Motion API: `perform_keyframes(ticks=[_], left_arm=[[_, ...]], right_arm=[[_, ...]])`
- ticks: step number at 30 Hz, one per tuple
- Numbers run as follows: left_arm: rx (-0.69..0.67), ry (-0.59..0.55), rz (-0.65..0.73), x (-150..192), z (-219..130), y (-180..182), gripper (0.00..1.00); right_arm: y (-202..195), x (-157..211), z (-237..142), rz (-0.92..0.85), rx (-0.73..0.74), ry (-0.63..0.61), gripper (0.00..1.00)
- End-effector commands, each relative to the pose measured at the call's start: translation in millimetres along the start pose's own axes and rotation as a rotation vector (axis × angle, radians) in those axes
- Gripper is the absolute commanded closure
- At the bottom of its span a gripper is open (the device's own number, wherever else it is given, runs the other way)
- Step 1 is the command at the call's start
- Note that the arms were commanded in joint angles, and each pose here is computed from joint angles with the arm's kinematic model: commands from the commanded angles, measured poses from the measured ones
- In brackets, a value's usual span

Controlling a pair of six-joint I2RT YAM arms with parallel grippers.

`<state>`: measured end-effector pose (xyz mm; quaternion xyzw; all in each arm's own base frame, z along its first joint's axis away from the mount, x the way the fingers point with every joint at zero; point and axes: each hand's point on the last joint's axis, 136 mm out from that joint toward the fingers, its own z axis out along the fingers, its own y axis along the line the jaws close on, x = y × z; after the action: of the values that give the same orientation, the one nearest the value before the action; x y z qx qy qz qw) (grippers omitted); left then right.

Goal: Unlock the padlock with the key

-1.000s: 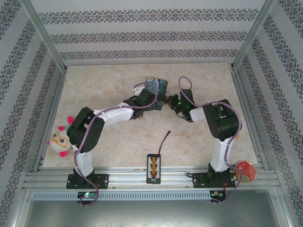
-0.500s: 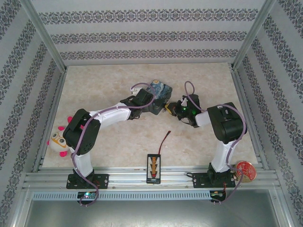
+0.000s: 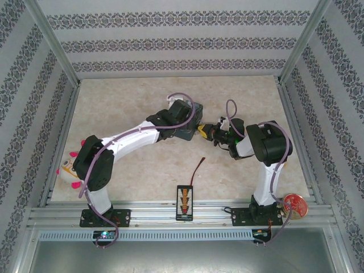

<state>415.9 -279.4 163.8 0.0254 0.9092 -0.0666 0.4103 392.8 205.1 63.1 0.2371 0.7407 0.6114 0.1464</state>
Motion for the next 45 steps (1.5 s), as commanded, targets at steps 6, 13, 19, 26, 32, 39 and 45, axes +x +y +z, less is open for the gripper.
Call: perform_keyframes(ticks=[6,13,19,26,32,39,45], left_arm=[[-0.081,0.174,0.154,56.8,40.6,-4.6,0.01],[-0.138,0.238,0.134,81.7,50.7,11.7,0.01],[-0.111,0.22,0.081,82.8,44.9,12.1,0.08],[-0.116,0.238,0.075,91.5,42.5,17.1,0.13],[-0.127,0.254,0.08,97.9,42.5,21.0,0.14],[-0.121,0.263,0.072,100.7,44.1,22.5,0.14],[-0.128,0.27,0.072,103.7,45.0,25.5,0.14]], right_arm=[[25.0,6.5,-7.1,-0.052,-0.126,0.039,1.0],[19.5,5.4,-17.7,-0.037,-0.115,0.028,1.0],[3.5,-8.4,-19.6,-0.022,-0.085,-0.043,1.0],[13.2,-24.8,-11.1,-0.055,-0.109,-0.072,1.0],[24.1,-40.1,-7.5,-0.065,-0.135,-0.091,1.0],[25.7,-60.8,-11.9,-0.049,-0.146,-0.138,1.0],[32.6,-77.9,-14.6,0.01,-0.17,-0.172,1.0]])
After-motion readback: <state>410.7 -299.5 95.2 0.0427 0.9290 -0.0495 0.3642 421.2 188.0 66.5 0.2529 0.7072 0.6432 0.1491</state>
